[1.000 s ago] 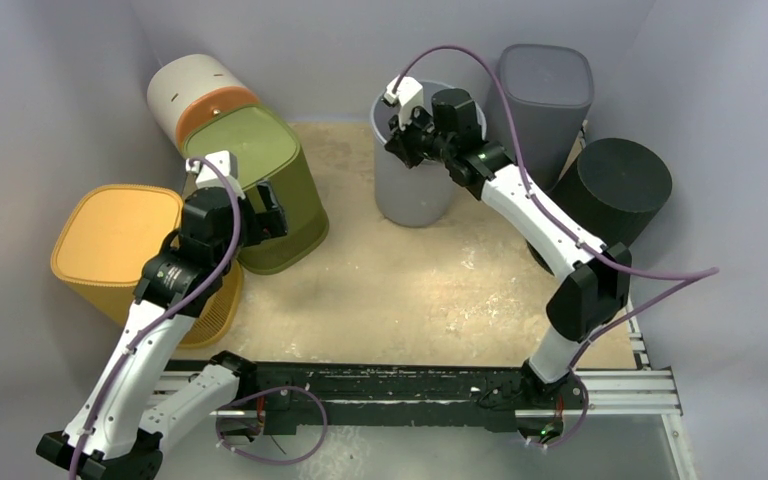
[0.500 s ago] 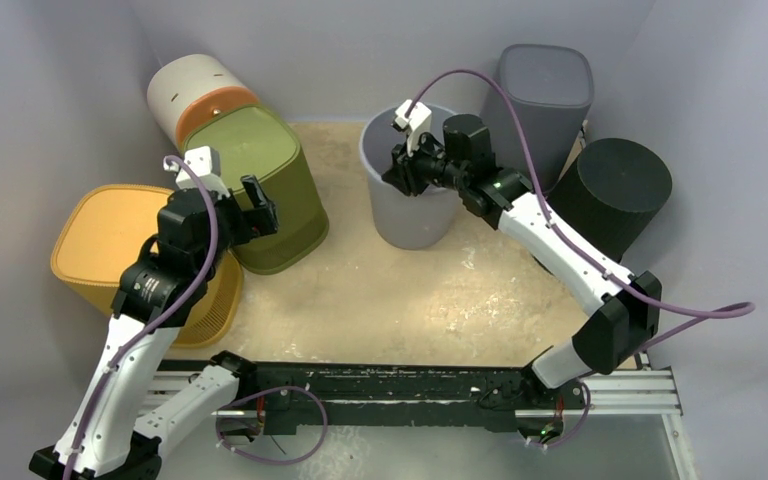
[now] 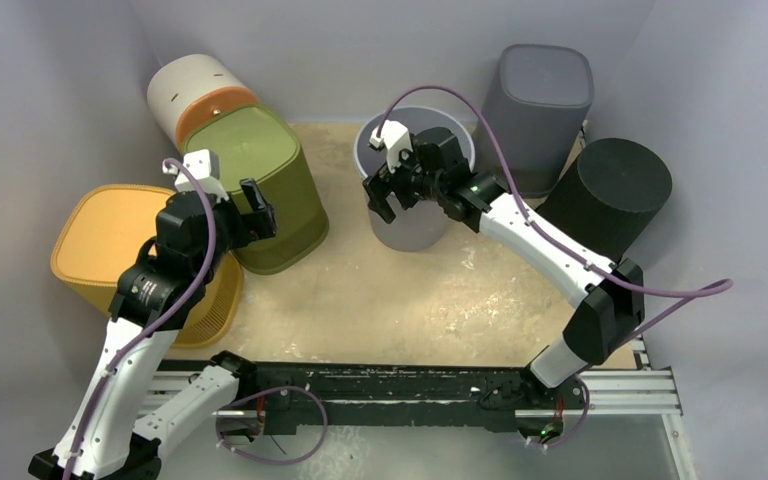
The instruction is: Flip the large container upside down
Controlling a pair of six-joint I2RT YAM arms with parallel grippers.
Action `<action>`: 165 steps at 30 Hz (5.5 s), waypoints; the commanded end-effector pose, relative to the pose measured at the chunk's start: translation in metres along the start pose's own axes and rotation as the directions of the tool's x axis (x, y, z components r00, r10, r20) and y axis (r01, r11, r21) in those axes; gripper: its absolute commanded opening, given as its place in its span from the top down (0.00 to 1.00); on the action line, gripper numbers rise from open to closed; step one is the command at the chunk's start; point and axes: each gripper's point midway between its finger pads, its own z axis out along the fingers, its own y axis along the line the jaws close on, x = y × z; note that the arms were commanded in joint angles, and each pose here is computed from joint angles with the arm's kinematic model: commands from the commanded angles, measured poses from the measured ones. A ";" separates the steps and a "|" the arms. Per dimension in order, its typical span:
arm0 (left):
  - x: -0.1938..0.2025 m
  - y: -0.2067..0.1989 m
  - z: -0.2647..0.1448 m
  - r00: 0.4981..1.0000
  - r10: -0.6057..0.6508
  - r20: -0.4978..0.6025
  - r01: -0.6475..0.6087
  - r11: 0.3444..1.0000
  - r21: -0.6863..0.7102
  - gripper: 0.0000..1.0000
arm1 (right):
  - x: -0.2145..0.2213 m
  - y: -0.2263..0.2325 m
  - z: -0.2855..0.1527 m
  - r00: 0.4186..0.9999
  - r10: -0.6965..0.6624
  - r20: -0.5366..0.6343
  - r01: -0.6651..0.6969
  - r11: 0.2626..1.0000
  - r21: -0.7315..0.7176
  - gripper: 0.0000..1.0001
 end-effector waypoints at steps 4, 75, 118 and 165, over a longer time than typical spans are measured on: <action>-0.010 -0.003 -0.004 0.999 -0.017 0.039 0.017 1.000 0.017 0.03 | -0.010 -0.015 -0.011 1.000 -0.003 0.018 0.001 0.993 0.121 0.00; -0.061 -0.001 -0.048 0.993 -0.031 0.115 0.031 0.999 0.009 0.03 | 0.052 0.166 0.000 0.717 0.691 0.093 -0.459 0.568 -0.683 1.00; -0.067 0.008 -0.052 0.993 -0.018 0.120 0.023 0.999 -0.043 0.03 | 0.051 0.106 -0.054 0.599 0.794 0.100 -0.326 0.355 -0.876 1.00; -0.048 0.006 -0.034 0.996 -0.015 0.083 0.019 0.999 -0.043 0.03 | 0.162 -0.015 -0.010 0.523 0.848 0.085 -0.590 0.432 -0.682 0.76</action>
